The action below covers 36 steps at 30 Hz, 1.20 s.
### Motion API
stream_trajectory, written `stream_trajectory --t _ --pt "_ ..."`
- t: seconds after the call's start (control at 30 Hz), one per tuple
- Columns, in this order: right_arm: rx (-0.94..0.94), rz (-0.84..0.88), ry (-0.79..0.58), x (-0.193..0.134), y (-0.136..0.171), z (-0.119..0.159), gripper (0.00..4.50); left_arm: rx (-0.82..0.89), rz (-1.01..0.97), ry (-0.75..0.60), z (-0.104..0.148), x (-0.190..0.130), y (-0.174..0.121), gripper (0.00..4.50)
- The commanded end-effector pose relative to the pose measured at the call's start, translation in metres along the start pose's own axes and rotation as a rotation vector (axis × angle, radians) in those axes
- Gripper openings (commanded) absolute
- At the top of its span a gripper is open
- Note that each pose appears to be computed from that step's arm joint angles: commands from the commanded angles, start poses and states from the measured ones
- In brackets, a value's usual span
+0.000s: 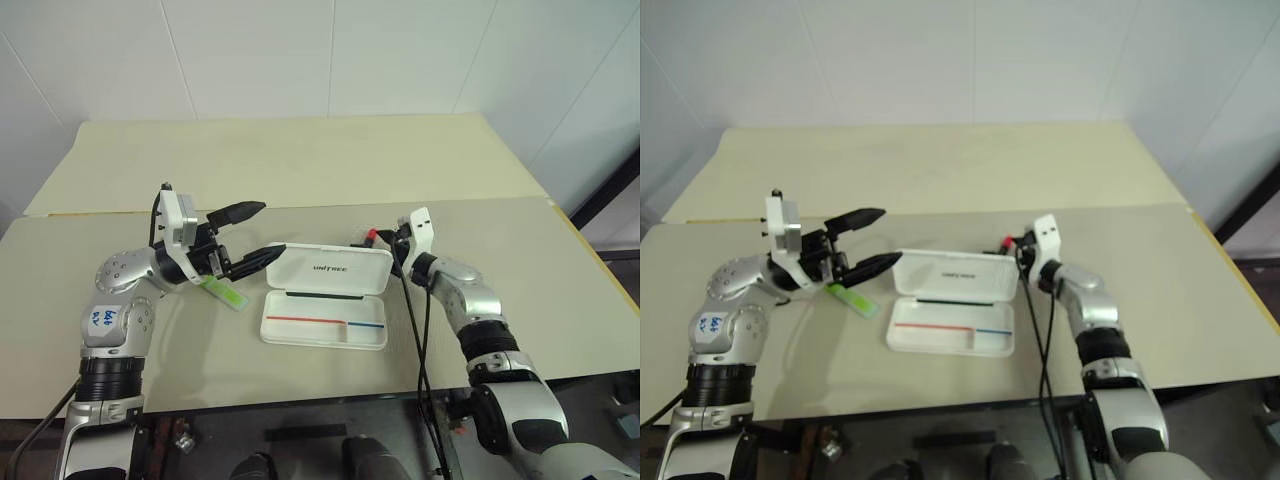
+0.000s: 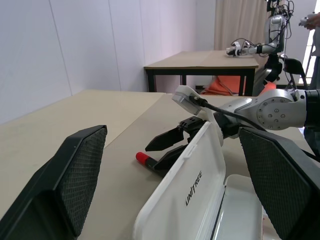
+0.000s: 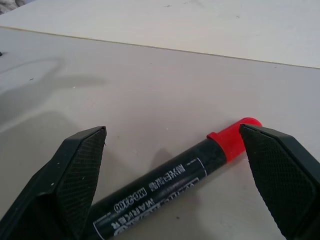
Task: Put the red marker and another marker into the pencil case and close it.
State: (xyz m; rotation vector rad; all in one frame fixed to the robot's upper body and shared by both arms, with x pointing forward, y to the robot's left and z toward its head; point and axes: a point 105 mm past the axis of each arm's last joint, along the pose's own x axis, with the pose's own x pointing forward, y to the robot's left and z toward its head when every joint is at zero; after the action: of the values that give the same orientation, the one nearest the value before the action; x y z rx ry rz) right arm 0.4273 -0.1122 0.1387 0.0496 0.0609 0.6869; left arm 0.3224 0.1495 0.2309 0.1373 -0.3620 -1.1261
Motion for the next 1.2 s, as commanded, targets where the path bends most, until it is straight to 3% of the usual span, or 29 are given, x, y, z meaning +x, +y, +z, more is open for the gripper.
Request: stream_trajectory --t 0.03,0.67,0.77,1.13,1.2 --pt "0.019 -0.036 -0.027 0.002 -0.003 0.008 4.5 0.047 -0.023 -0.038 0.012 0.004 -0.004 4.47" --pt "0.064 -0.182 0.086 0.004 -0.023 -0.007 4.5 0.056 -0.02 -0.038 0.014 0.005 -0.003 4.47" --pt "0.071 -0.196 0.095 0.004 -0.025 -0.009 3.89 0.058 -0.019 -0.037 0.014 0.005 -0.003 4.5" --pt "0.055 -0.219 0.087 0.004 -0.032 -0.003 0.12 0.049 -0.045 -0.016 0.014 -0.002 -0.004 4.5" --pt "0.048 -0.224 0.083 0.003 -0.034 -0.001 0.02 0.043 -0.062 -0.003 0.012 -0.003 -0.005 4.5"
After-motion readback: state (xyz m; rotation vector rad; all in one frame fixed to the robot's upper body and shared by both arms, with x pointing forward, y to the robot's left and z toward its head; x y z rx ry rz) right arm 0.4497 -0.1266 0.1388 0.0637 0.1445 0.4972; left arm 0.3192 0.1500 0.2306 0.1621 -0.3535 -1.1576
